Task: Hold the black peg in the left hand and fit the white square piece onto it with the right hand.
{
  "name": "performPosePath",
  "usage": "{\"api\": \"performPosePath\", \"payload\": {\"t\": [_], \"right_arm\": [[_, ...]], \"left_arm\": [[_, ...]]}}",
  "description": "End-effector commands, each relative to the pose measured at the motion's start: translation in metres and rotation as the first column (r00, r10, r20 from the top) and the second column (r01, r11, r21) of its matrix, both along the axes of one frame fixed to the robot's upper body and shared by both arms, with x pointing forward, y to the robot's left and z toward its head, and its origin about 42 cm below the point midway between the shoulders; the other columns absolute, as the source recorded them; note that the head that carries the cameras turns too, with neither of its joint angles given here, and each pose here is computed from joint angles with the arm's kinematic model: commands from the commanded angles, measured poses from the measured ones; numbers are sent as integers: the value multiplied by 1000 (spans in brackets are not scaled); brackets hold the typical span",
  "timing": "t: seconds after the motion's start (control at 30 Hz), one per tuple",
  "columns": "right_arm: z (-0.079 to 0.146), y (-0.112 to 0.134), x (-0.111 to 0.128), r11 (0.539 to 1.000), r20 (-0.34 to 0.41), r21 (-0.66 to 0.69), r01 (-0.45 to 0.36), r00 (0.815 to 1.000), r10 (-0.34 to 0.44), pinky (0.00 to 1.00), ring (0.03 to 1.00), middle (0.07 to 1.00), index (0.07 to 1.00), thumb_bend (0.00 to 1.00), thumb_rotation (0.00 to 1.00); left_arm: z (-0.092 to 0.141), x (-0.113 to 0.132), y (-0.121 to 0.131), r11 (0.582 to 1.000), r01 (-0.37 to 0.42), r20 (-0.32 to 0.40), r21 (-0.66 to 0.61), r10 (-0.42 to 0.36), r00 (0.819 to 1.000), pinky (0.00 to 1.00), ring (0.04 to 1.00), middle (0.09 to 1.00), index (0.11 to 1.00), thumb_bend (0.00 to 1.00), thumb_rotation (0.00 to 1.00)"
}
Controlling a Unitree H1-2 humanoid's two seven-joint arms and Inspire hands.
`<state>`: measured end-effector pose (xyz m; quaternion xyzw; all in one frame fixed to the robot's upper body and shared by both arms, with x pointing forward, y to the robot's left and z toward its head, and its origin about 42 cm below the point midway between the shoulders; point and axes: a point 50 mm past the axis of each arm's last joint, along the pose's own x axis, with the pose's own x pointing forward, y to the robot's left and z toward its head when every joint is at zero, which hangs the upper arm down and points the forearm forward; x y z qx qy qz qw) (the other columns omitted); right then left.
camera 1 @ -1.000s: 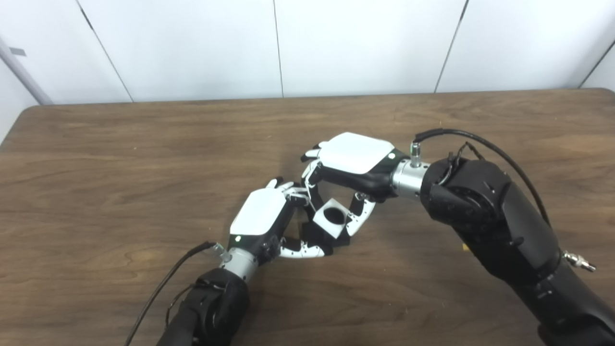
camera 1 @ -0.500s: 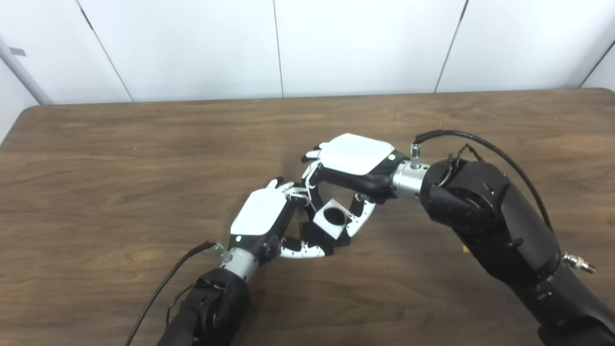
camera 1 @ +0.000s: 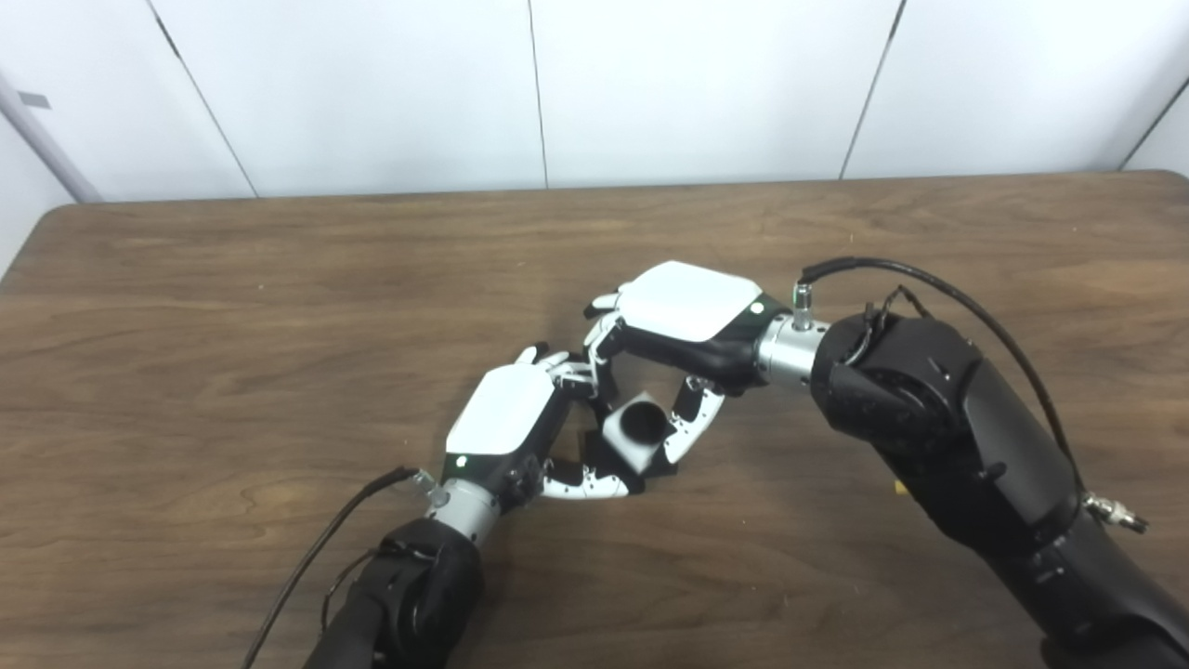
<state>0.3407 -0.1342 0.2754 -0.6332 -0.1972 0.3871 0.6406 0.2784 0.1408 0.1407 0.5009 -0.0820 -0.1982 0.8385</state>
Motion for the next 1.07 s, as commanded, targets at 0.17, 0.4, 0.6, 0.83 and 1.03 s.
{"api": "performPosePath", "payload": {"t": [0.17, 0.4, 0.6, 0.83, 1.03], "right_arm": [[20, -1, 3, 999, 57, 38, 8, 998, -10, 935, 939, 816, 594, 1000, 256], [22, -5, 3, 999, 51, 38, 18, 999, -20, 930, 940, 811, 567, 1000, 228], [29, -14, 2, 998, 52, 57, 31, 998, -34, 944, 943, 812, 564, 1000, 220], [39, -28, 4, 995, 59, 66, 71, 995, -75, 957, 957, 824, 587, 1000, 237], [43, -36, 6, 992, 74, 81, 92, 992, -98, 943, 955, 818, 590, 1000, 234]], "left_arm": [[-21, -8, -2, 998, 35, -121, 50, -29, 992, 1000, 901, 795, 484, 524, 54], [-20, -8, -2, 998, 36, -122, 51, -29, 992, 1000, 901, 795, 484, 523, 54], [-20, -8, -1, 998, 31, -126, 52, -25, 992, 1000, 901, 795, 484, 523, 54], [-20, -7, 1, 999, 12, -126, 51, -5, 992, 1000, 901, 792, 485, 524, 58], [-17, -5, 4, 998, -2, -129, 55, 9, 992, 1000, 909, 804, 492, 523, 70]]}}
